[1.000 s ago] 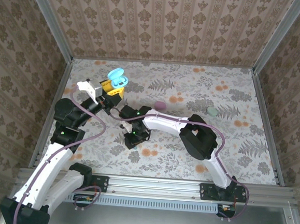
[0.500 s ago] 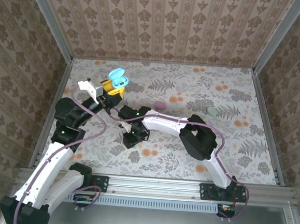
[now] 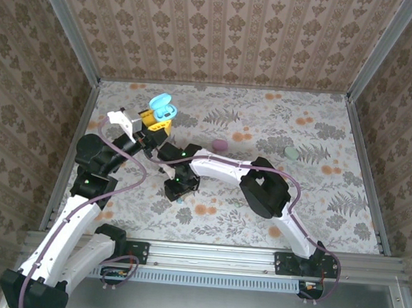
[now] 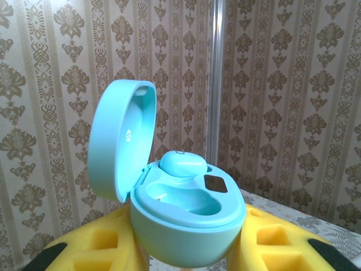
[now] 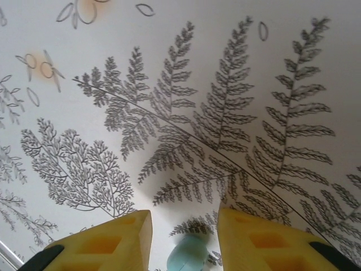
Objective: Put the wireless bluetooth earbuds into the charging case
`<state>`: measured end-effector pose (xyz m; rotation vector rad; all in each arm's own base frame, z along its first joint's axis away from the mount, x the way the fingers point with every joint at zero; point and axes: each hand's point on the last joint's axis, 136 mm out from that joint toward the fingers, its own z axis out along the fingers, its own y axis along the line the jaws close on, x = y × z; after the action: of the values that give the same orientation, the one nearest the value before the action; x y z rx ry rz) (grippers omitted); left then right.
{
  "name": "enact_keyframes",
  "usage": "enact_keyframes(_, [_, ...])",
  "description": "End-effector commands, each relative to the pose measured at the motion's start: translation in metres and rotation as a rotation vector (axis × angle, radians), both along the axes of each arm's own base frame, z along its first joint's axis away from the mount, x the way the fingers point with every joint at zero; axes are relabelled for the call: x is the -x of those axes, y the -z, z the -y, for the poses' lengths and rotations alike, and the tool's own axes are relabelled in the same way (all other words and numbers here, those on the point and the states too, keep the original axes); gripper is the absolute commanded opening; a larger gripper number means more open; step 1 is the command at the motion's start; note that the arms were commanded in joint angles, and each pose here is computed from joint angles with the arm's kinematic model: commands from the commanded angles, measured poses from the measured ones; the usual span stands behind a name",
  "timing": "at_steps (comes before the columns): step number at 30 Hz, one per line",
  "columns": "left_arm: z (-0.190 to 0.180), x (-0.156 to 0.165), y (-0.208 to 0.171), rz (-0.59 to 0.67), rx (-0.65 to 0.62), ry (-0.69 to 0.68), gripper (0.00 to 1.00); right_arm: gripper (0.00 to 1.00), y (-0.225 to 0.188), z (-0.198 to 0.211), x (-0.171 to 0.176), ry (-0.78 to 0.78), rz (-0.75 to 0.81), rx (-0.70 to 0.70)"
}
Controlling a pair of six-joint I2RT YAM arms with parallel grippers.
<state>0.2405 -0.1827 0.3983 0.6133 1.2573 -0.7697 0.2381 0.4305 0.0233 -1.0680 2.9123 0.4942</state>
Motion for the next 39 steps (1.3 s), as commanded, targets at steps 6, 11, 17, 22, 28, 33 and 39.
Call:
enact_keyframes(6, [0.001,0.006,-0.017,0.054,0.010,0.011,0.29,0.40,0.001,0.021,0.006,0.156,-0.012,0.153])
enact_keyframes(11, [0.002,0.005,-0.017,0.053,0.011,0.016,0.29,0.38,0.003,0.015,0.014,0.209,-0.049,0.153])
enact_keyframes(17, [0.002,0.005,-0.016,0.053,0.011,0.015,0.29,0.36,0.009,0.019,0.011,0.234,-0.034,0.186])
enact_keyframes(22, [0.002,0.005,-0.015,0.051,0.010,0.016,0.29,0.33,0.012,0.021,0.004,0.235,0.000,0.203])
enact_keyframes(28, [0.002,0.005,-0.013,0.046,0.009,0.014,0.29,0.25,0.014,0.018,0.004,0.238,-0.008,0.205])
enact_keyframes(33, [0.002,0.004,-0.012,0.042,0.003,0.015,0.29,0.22,0.002,0.022,0.001,0.254,0.020,0.195])
enact_keyframes(39, [0.006,0.000,-0.006,0.022,-0.008,0.029,0.29,0.21,-0.037,0.035,-0.014,0.385,0.023,-0.009])
